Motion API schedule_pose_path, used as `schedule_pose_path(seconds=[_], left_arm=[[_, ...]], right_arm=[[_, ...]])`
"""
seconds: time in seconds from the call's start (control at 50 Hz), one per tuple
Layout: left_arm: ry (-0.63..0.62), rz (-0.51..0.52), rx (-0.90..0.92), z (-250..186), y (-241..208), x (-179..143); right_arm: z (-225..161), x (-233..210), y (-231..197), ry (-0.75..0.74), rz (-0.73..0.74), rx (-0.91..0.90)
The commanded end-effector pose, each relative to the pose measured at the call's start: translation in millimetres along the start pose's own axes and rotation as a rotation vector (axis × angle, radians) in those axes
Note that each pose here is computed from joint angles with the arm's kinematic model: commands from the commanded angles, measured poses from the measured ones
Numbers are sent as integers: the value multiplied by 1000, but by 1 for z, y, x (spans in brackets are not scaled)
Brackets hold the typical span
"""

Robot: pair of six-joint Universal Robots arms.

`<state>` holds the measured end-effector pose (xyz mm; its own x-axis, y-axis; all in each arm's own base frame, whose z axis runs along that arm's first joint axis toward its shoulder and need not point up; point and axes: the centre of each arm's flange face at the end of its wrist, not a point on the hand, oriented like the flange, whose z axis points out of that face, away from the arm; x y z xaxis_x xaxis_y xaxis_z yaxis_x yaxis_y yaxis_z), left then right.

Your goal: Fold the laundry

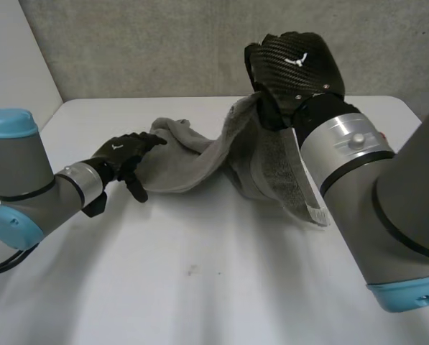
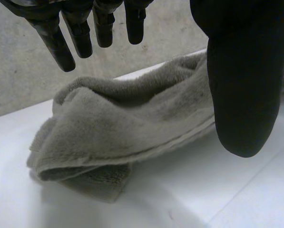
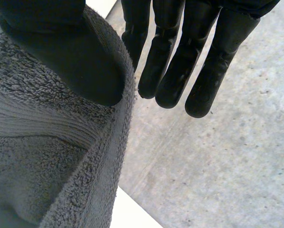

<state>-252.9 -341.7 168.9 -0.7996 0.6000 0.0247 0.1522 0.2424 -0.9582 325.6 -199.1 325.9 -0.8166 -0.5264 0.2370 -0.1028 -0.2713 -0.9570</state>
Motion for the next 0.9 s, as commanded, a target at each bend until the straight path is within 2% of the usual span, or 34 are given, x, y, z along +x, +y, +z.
schedule_pose_path(seconds=[0.02, 0.2, 0.4, 0.6, 0.76, 0.82, 0.9], left_arm=[[-14, 7, 29, 12, 12, -6], [-72, 6, 34, 29, 39, -15], [-77, -2, 6, 35, 55, -12], [-124, -10, 92, 46, 52, -14], [-142, -108, 166, 50, 44, -11], [-127, -139, 180, 45, 36, -4], [-128, -100, 230, 24, -1, 2]], right_arm=[[-12, 8, -13, 18, 1, 22], [-28, 16, -40, 31, 7, 77], [-45, 24, -68, 45, 32, 142], [-63, 29, -83, 46, 48, 148], [-64, 42, -78, 85, 55, 115], [-56, 59, -70, 143, 39, 98], [-39, 97, -59, 255, 4, 80]])
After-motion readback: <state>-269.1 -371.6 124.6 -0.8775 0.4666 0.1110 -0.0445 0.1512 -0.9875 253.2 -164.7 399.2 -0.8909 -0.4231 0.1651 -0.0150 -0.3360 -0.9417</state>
